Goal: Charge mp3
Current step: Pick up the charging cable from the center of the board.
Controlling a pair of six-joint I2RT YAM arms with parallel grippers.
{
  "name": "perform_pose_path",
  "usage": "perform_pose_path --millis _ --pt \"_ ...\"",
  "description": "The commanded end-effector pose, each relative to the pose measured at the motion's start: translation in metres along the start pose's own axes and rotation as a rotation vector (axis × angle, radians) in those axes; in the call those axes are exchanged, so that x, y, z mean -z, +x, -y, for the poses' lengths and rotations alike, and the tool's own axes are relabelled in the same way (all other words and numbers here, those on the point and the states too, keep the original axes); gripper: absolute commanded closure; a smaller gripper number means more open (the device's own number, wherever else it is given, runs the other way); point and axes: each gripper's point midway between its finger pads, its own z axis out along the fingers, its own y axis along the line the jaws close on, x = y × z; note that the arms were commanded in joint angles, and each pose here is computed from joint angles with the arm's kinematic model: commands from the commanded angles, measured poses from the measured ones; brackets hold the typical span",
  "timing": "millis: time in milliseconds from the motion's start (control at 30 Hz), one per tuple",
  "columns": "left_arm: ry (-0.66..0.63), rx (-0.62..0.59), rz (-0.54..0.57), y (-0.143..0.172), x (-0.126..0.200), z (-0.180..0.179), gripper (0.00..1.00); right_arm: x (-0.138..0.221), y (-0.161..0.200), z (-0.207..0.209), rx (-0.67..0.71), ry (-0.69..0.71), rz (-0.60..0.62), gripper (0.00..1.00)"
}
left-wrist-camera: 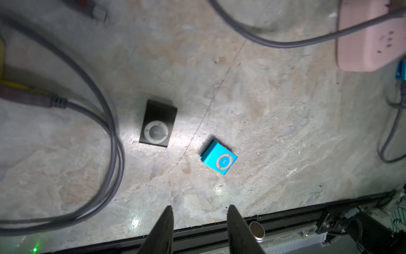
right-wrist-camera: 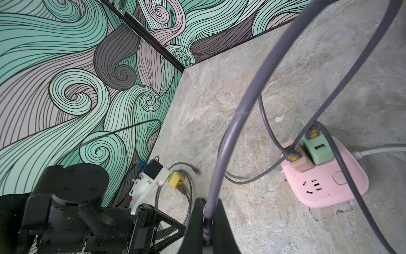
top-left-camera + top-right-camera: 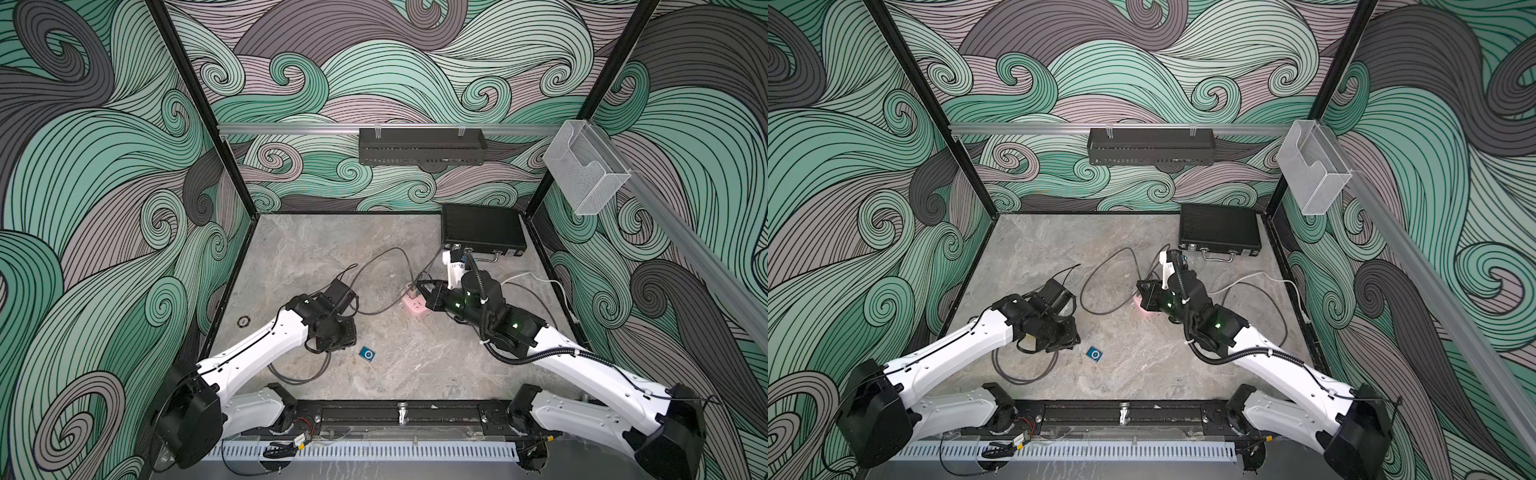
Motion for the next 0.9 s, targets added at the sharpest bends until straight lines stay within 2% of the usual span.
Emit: perform_pose_path --millis 0,100,200,267,333,433,500,633,867 --pt "-0.012 0.195 0.015 0.002 0.001 0.003 0.59 0.005 -0.009 0.002 0.052 0.025 0.047 1.00" --pt "-0.002 0.295 -0.004 0.007 -0.011 0.005 0.58 0.002 -0.009 0.001 0.053 0.022 0.047 1.00" --pt "0.006 0.307 -0.004 0.006 -0.019 0.017 0.59 -0.001 -0.006 -0.002 0.065 0.014 0.021 1.00" --pt "-0.018 0.221 -0.015 0.005 -0.018 0.027 0.60 -0.002 -0.005 -0.003 0.079 0.018 0.004 1.00" --pt "-0.123 0.061 -0.049 0.008 -0.013 0.033 0.63 0.000 -0.004 -0.002 0.090 0.021 0.003 1.00" --pt "-0.300 -0.157 -0.124 0.019 -0.010 0.034 0.72 0.004 -0.003 0.000 0.094 0.020 0.004 1.00" --pt "-0.377 -0.213 -0.160 0.029 -0.014 0.030 0.78 0.007 -0.003 0.002 0.091 0.025 0.010 1.00" --pt "-0.412 -0.251 -0.211 0.047 -0.026 0.023 0.88 0.012 -0.002 0.007 0.076 0.034 0.021 1.00" --pt "-0.368 -0.312 -0.205 0.062 -0.037 0.009 0.90 0.016 0.002 0.012 0.063 0.051 0.020 1.00"
